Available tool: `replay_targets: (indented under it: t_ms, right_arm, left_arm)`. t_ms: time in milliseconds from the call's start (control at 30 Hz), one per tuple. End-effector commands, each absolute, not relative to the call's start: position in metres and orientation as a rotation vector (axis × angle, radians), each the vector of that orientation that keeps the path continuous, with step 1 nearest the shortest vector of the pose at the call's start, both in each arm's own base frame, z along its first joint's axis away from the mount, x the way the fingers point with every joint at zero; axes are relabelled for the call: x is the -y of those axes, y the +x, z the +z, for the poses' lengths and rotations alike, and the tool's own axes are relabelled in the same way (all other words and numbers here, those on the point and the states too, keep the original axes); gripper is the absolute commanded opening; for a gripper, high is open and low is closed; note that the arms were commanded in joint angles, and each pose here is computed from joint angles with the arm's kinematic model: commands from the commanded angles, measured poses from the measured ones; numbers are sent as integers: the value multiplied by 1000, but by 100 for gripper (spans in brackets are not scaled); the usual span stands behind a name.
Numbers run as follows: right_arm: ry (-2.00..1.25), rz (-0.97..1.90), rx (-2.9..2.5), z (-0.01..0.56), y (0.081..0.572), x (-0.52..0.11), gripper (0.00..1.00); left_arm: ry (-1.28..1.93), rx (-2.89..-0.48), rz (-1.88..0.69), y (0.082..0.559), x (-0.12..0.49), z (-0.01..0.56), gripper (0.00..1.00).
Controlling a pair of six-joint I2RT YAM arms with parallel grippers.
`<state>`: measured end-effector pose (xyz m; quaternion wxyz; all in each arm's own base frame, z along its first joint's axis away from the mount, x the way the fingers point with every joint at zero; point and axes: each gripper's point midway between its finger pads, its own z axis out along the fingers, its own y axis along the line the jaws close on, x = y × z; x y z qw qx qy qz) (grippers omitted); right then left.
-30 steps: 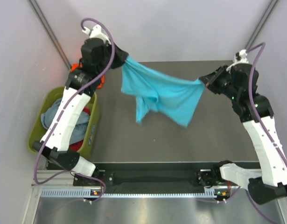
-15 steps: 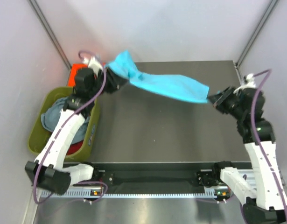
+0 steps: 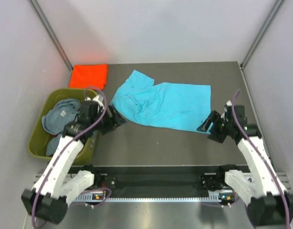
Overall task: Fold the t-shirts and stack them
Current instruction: Flatten the tshirt out
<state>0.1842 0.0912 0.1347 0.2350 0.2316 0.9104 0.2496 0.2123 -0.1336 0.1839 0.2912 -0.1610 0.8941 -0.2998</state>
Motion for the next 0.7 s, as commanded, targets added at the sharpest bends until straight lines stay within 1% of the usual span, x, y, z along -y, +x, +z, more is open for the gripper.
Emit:
replay_targets:
  t_ms: [0, 33, 67, 100, 133, 167, 200, 233, 267, 300, 333, 367, 400, 433, 500, 600, 667]
  right_arm:
    - [551, 595, -2379, 171, 249, -77, 71]
    - [556, 588, -2370, 175, 260, -75, 71]
    - [563, 584, -2380, 179, 277, -74, 71]
    - [573, 576, -2382, 180, 285, -71, 71]
    - [583, 563, -2383, 180, 294, -69, 71]
    - [595, 546, -2395, 180, 307, -67, 71]
    - [607, 509, -2406, 178, 318, -62, 68]
    - [606, 489, -2408, 177, 318, -59, 67]
    - [630, 462, -2432, 170, 326, -56, 66]
    - [636, 426, -2460, 160, 330, -52, 64]
    - [636, 421, -2457, 160, 331, -51, 64]
    - [645, 410, -2489, 149, 334, -51, 63]
    - [635, 392, -2502, 145, 336, -49, 63]
    - [636, 376, -2513, 140, 338, -47, 63]
    - [653, 314, -2531, 125, 346, -30, 62]
    - [656, 213, -2590, 103, 351, -16, 60]
    - [669, 189, -2634, 87, 354, -11, 58]
  left_arm:
    - [-342, -2364, -714, 261, 136, 200, 79]
    - [-311, -2377, -701, 272, 138, 199, 78]
    - [-318, -2444, -674, 288, 142, 182, 76]
    - [-294, -2427, -682, 306, 147, 194, 75]
    - [-253, -2440, -675, 318, 151, 192, 72]
    - [-251, -2505, -647, 333, 154, 172, 67]
    - [-231, -2530, -609, 356, 157, 164, 66]
    - [-205, -2487, -599, 366, 157, 179, 66]
    - [-212, -2576, -562, 375, 158, 152, 66]
    - [-177, -2565, -547, 403, 163, 158, 66]
    - [-145, -2564, -539, 403, 163, 158, 66]
    - [-141, -2639, -499, 412, 163, 131, 66]
    - [-139, -2644, -467, 424, 162, 142, 67]
    - [-120, -2703, -438, 431, 162, 119, 67]
    - [-79, -2666, -472, 450, 170, 127, 68]
    - [-28, -2638, -555, 464, 185, 119, 68]
    - [-37, -2661, -570, 466, 189, 108, 68]
